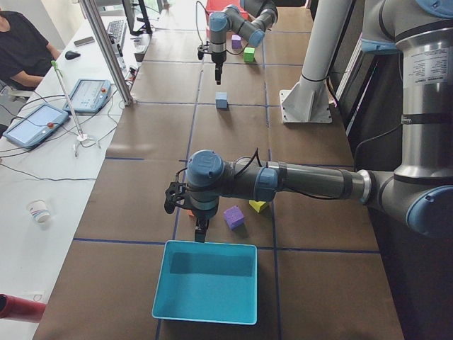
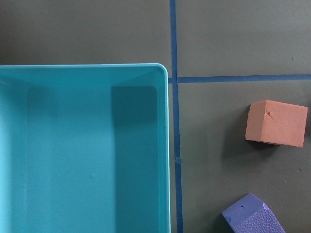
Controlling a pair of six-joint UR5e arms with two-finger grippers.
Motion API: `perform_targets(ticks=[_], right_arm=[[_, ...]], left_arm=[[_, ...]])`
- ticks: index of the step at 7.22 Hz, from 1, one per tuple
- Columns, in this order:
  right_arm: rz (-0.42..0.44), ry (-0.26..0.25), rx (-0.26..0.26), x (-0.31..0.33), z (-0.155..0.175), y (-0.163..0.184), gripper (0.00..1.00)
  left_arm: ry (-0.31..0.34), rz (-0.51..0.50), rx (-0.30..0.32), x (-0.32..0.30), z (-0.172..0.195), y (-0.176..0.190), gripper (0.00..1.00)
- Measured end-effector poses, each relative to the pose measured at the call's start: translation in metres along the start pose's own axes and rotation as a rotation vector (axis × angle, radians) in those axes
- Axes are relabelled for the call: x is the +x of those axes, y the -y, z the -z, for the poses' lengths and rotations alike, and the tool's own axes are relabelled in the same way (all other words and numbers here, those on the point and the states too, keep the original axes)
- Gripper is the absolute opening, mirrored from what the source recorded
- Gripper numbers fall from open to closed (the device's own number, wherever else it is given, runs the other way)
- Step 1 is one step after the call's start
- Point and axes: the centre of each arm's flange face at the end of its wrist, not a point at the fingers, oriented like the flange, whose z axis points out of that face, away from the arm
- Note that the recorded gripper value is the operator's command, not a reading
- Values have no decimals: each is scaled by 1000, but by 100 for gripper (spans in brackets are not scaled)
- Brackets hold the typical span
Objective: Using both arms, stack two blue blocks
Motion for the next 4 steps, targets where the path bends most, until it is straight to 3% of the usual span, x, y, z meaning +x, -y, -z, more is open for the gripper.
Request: perform_targets(ticks=[1, 4], right_arm=[[6, 13, 12, 36, 12, 4, 100], [78, 36, 26, 147, 46, 52, 100]], left_arm=[[3, -26, 2, 25, 0, 7, 100], [-39, 62, -9, 143, -6, 41, 100]])
